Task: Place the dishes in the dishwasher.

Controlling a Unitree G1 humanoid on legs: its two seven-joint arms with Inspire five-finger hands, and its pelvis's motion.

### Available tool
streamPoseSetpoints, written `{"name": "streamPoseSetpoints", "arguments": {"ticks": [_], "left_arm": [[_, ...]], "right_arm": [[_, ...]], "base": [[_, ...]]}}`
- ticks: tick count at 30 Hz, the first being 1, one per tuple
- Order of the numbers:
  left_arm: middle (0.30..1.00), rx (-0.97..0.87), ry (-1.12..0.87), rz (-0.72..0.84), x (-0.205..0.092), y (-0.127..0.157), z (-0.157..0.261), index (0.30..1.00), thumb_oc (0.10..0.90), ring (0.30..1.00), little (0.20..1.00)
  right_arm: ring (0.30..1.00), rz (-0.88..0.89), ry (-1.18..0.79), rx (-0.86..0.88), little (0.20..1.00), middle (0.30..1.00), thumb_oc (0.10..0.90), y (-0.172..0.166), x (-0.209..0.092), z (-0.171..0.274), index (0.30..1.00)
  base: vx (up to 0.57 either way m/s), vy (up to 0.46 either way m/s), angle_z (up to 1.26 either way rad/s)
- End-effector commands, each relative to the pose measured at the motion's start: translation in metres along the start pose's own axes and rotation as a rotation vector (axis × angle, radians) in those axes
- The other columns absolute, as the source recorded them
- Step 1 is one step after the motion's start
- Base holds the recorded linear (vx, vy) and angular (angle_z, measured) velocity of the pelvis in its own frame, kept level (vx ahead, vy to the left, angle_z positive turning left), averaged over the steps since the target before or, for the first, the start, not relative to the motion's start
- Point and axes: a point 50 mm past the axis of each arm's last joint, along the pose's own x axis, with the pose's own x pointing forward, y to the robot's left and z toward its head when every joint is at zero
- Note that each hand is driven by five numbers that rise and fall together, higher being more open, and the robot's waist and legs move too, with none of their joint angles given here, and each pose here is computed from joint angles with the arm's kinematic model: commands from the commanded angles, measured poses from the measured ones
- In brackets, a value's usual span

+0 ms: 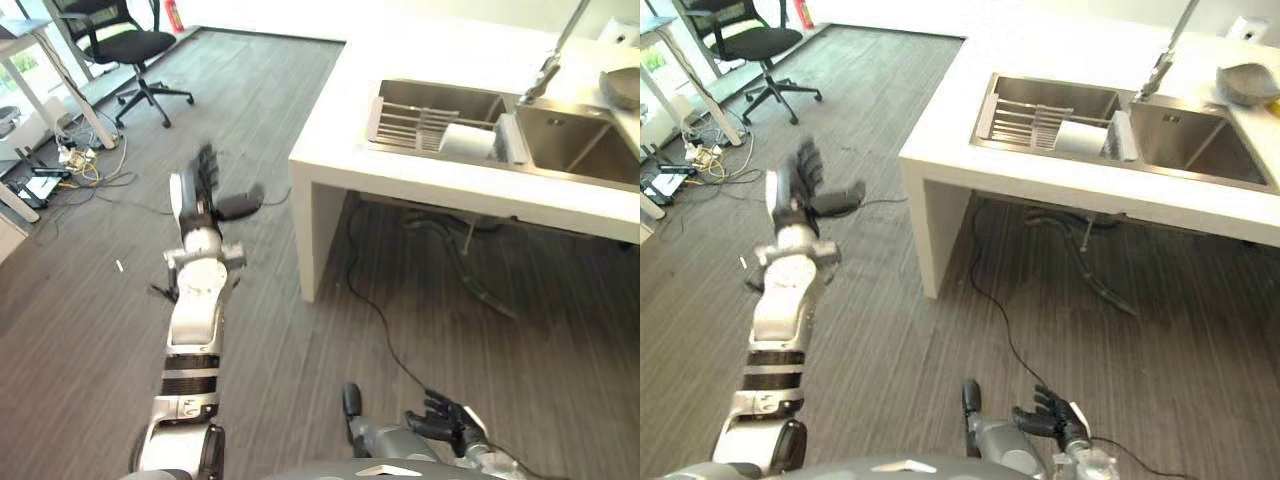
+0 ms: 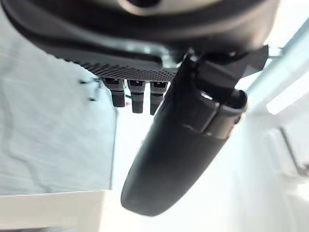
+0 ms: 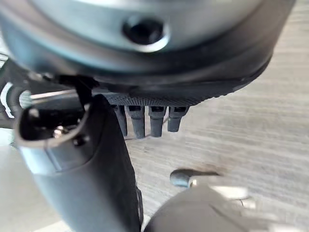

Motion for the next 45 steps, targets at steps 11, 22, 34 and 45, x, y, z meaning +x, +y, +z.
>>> {"name": "streamPoseSetpoints", "arguments": {"ticks": [11,22,34,45], "left_arm": [[0.900,0.160,-0.562,0.142,-0.003,0.024,0.104,0.900,0.800,0.900,0.900],[0.900,0.163,-0.426,-0.253,-0.016,-0.023,0.070,0.900,0.800,0.900,0.900],[0.900,0.364,-0.420,-0.368,-0.006,-0.044,0.065,0.900,0.800,0.900,0.900],[0.900,0.337,-0.433,-0.228,0.004,-0.035,0.075,0.900,0.800,0.900,0.900]], "right_arm": [[0.900,0.008,-0.082,-0.022,0.900,0.900,0.800,0.006,0.007,0.024,0.900],[0.900,-0.043,0.073,0.080,0.900,0.900,0.800,0.001,-0.010,-0.026,0.900],[0.900,-0.183,0.017,0.046,0.900,0.900,0.800,-0.035,-0.012,-0.013,0.900],[0.900,-0.119,-0.060,0.014,0.900,0.900,0.800,-0.015,0.000,0.011,0.900]], "base": [[0.25,-0.213,-0.19],[0.01,0.096,-0.13],[-0.13,0.015,-0.42],[0.10,-0.192,-0.09]]}}
